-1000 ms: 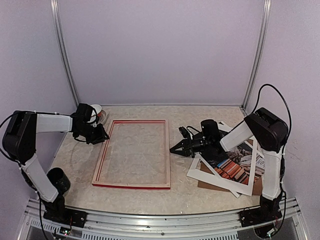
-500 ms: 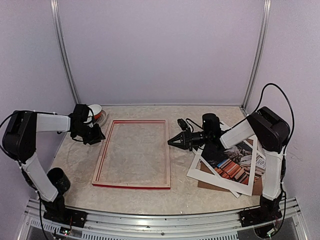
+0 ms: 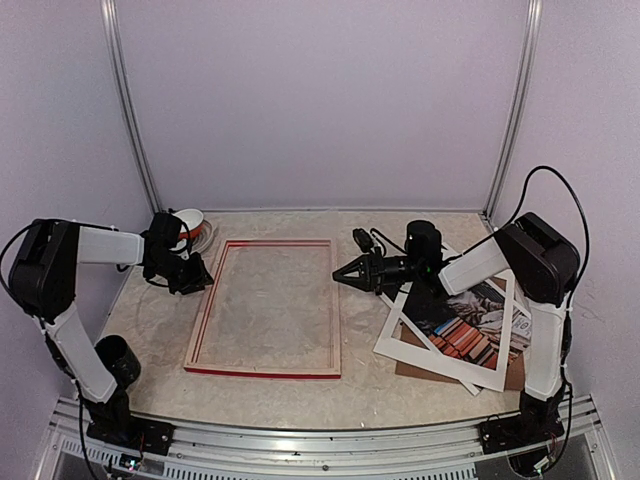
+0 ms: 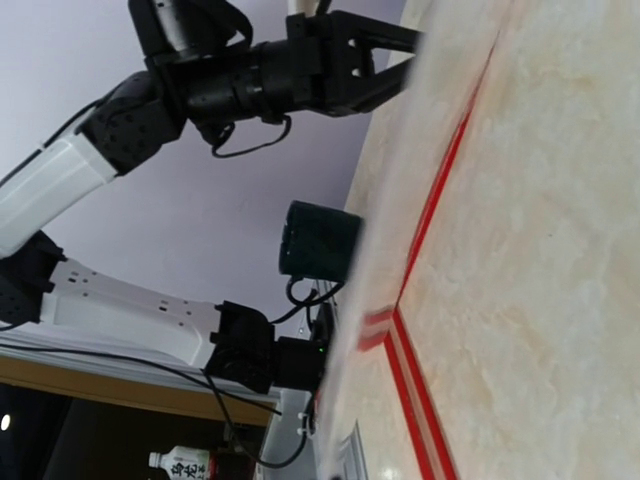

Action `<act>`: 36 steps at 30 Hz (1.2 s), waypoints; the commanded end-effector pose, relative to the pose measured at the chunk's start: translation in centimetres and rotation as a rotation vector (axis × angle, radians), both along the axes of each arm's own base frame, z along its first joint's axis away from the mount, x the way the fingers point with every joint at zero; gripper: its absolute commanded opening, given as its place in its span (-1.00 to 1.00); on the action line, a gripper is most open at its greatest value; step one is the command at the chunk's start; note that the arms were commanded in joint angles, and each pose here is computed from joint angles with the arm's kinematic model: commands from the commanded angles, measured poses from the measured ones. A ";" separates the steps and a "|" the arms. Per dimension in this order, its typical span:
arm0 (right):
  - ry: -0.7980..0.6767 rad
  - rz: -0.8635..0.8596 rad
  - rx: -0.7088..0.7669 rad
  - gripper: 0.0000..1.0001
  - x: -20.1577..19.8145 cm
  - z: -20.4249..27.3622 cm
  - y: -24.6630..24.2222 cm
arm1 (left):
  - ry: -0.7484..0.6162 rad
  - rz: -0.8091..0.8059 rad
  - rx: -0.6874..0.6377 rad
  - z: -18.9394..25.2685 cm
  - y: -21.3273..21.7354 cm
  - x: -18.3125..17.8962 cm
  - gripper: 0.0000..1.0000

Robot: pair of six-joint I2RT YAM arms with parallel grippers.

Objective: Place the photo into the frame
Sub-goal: Place the glass panel at the frame body.

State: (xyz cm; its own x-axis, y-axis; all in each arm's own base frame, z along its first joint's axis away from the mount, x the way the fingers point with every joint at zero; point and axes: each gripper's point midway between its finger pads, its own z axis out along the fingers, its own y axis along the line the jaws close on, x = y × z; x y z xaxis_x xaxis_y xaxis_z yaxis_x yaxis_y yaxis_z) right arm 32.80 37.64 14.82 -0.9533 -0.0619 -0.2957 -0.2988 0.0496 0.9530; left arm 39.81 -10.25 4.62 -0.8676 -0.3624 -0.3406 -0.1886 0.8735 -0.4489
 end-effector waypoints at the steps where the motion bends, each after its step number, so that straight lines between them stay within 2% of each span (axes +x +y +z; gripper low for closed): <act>1: -0.068 0.010 0.055 -1.00 0.3 2.2 0.5 | 0.015 0.001 -0.013 -0.6 0.0 -0.2 -0.39; 13: 0.016 0.003 0.067 -1.00 0.2 0.1 0.7 | 0.013 0.001 -0.018 -0.6 -0.1 -0.2 -0.40; 36: 0.026 0.042 -0.012 -1.00 -0.1 -3.1 2.6 | 0.017 -0.015 -0.036 -0.7 -0.6 -0.3 -0.39</act>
State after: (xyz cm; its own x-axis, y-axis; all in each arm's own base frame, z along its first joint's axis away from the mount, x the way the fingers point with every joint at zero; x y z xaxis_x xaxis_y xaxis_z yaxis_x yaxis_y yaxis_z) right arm 32.89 39.31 12.28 -0.9681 -0.0831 -0.2364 -0.2405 0.0439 0.9697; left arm 39.66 -10.66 4.67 -0.8733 -0.3606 -0.3275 -0.1816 0.8649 -0.4680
